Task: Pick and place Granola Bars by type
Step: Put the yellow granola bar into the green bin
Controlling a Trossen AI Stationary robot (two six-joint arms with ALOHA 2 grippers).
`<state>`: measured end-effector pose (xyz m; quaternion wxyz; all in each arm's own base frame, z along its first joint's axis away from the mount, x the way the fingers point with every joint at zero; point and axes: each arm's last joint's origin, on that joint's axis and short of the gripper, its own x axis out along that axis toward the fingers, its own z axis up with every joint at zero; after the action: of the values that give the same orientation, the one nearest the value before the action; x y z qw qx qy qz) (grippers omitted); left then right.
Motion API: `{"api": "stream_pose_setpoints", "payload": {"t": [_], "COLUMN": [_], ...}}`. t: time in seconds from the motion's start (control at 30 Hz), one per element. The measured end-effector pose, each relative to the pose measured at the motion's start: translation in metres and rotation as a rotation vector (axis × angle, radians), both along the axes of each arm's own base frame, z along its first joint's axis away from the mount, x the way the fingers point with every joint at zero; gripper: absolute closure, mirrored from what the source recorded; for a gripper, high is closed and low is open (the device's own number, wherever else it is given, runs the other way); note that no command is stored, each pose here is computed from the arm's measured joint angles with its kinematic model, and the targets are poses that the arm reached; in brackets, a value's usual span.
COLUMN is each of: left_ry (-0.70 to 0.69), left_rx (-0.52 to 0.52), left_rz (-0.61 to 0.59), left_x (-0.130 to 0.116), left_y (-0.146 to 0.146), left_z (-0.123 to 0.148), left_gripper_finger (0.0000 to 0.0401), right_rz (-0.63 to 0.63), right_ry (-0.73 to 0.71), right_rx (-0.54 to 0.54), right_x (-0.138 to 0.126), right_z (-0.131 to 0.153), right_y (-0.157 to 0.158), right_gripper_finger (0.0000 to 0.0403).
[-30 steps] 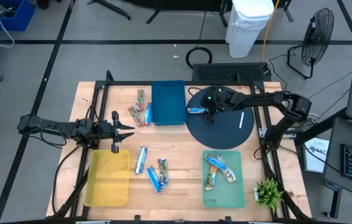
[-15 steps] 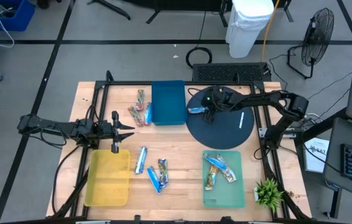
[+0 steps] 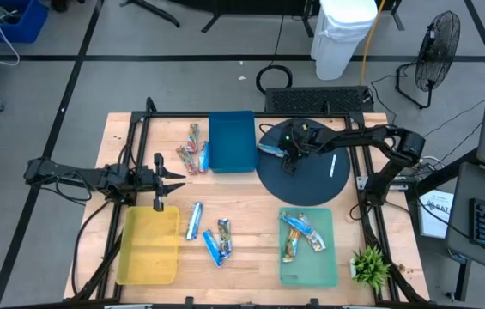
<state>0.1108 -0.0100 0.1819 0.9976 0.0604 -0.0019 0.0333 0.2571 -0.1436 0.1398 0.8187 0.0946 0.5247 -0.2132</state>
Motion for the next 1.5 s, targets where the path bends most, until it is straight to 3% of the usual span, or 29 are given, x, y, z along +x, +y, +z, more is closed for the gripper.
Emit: {"api": "stream_pose_setpoints", "payload": {"t": [0.33, 0.53, 0.8, 1.0, 1.1, 1.33, 1.5], "left_ry": [0.000, 0.000, -0.001, -0.001, 0.000, 0.000, 0.000], "left_rx": [0.000, 0.000, 0.000, 0.000, 0.000, 0.000, 0.000], "left_rz": [0.000, 0.000, 0.000, 0.000, 0.000, 0.000, 0.000], "left_x": [0.000, 0.000, 0.000, 0.000, 0.000, 0.000, 0.000], "left_y": [0.000, 0.000, 0.000, 0.000, 0.000, 0.000, 0.000], "left_z": [0.000, 0.000, 0.000, 0.000, 0.000, 0.000, 0.000], "left_gripper_finger": [0.0299, 0.0299, 0.0299, 0.0299, 0.0299, 0.0299, 0.0299], "right_rz": [0.090, 0.168, 0.249, 0.267, 0.246, 0.078, -0.005], "right_ry": [0.018, 0.014, -0.077, -0.081, -0.033, 0.222, 0.265], "right_rx": [-0.023, -0.039, -0.078, -0.045, -0.028, -0.146, -0.139], "right_x": [0.004, 0.011, 0.015, 0.010, 0.006, -0.014, -0.024], "right_z": [0.000, 0.003, 0.031, 0.044, 0.043, 0.036, 0.028], "right_y": [0.009, 0.026, 0.053, 0.074, 0.081, 0.083, 0.077], "right_gripper_finger": [0.0393, 0.0401, 0.0402, 0.0403, 0.0403, 0.0403, 0.0403]}}
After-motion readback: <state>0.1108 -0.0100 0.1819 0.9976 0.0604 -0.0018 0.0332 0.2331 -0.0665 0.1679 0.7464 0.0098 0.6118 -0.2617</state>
